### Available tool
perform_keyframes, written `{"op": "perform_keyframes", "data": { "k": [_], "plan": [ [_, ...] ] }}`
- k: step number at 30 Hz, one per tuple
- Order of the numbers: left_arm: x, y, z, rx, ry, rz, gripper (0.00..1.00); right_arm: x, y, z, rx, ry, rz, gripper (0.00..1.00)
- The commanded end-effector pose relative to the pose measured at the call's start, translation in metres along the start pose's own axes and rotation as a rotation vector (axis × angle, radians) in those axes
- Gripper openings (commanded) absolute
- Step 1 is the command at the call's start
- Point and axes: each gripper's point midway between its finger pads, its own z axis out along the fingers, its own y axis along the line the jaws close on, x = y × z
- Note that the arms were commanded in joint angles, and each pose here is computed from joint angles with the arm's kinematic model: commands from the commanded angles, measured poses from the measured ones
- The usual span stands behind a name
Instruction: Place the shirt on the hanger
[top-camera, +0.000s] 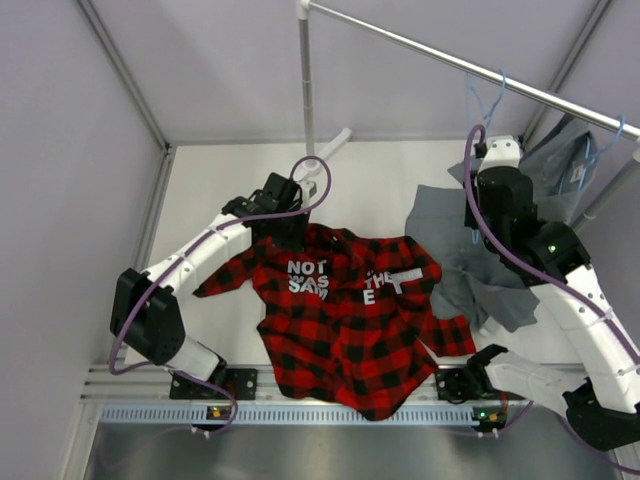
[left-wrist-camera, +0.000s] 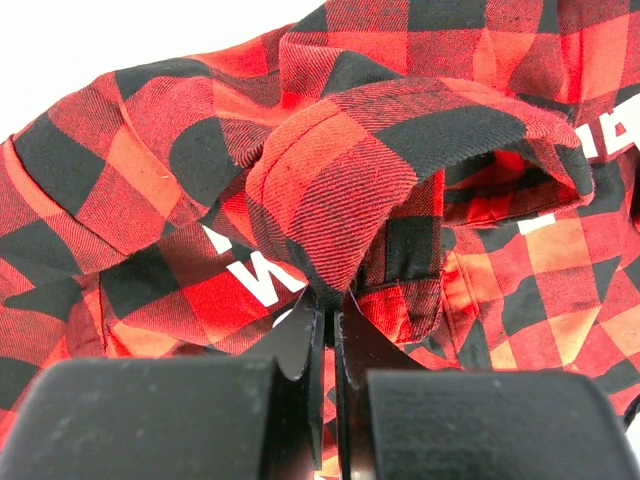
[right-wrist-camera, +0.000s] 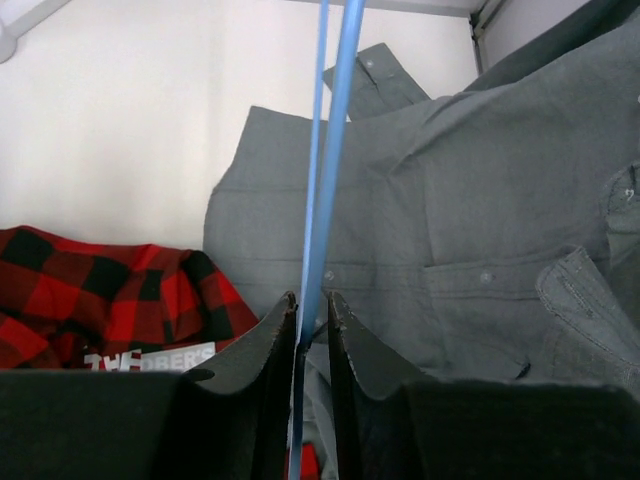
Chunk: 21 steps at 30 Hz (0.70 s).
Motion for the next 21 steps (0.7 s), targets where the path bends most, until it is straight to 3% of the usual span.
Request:
{"op": "perform_keyframes", "data": {
  "k": [1, 5, 10, 18, 21],
  "plan": [
    [-0.012, -0.006, -0.009, 0.027, -0.061, 0.011, 0.0, -0.019, -0.013, -0.004, 0.04, -0.056, 0.045, 0.18],
    [-0.012, -0.008, -0.009, 0.037, -0.058, 0.013, 0.0, -0.017, -0.015, -0.001, 0.051, -0.043, 0.037, 0.22],
    [-0.012, -0.01, -0.007, 0.045, -0.053, 0.013, 0.0, -0.02, -0.013, -0.004, 0.026, -0.053, 0.034, 0.13],
    [-0.012, -0.01, -0.009, 0.05, -0.06, 0.016, 0.0, -0.01, -0.01, 0.013, 0.002, -0.001, 0.019, 0.14],
    [-0.012, -0.011, -0.009, 0.054, -0.06, 0.021, 0.0, -0.01, -0.008, 0.013, -0.013, -0.006, 0.029, 0.06]
  ]
}}
